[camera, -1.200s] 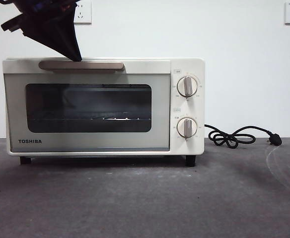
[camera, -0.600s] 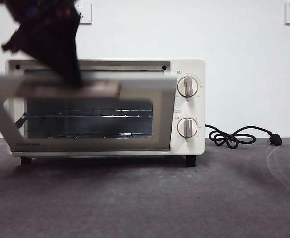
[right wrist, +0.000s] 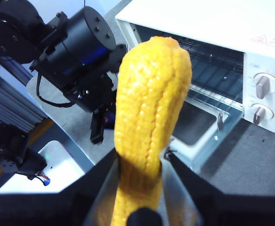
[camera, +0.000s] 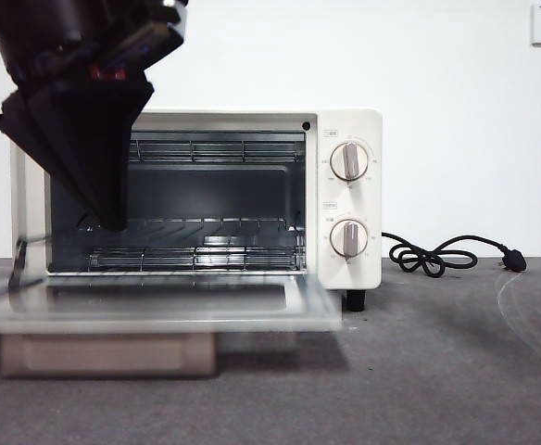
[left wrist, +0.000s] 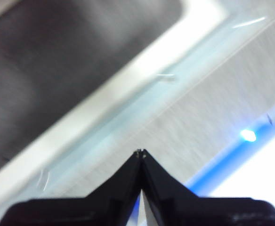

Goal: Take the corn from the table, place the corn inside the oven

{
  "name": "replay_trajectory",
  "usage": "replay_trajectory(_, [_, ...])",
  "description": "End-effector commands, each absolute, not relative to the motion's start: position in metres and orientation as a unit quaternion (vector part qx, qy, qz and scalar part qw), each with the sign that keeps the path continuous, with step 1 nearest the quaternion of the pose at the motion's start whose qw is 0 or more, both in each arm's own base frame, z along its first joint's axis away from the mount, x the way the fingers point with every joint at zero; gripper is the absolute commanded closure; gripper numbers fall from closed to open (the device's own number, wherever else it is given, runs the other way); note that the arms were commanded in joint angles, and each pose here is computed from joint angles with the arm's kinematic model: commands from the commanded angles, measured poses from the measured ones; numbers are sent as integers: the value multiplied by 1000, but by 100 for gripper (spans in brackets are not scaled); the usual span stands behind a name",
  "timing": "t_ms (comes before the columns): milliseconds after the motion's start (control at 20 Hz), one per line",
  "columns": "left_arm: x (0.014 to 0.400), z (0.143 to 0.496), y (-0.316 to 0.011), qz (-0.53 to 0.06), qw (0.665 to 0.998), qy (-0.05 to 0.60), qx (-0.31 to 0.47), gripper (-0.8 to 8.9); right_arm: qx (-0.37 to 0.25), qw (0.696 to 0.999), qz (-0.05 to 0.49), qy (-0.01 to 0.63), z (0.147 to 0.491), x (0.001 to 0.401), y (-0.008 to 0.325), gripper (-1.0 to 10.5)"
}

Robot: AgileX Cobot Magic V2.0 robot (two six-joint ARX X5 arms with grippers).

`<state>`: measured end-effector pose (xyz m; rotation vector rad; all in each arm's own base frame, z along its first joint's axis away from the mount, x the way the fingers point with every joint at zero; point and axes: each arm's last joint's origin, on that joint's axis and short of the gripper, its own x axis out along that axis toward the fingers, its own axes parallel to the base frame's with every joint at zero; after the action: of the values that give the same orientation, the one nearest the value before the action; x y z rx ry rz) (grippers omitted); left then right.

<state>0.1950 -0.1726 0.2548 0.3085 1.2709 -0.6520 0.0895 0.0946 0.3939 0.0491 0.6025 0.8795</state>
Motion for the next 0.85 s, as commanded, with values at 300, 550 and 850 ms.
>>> replay_trajectory(300, [156,316,-162,-363,816,440,91,819,2,834,475,280,392,107,116,959])
replay_trajectory(550, [122,367,-128,-395,870,295,20,819,-11,803,547,238,389,124,154,959])
replay_trajectory(850, [73,404,-78,-411,896,158,-54,819,-117,830,520,162,373,130,215,959])
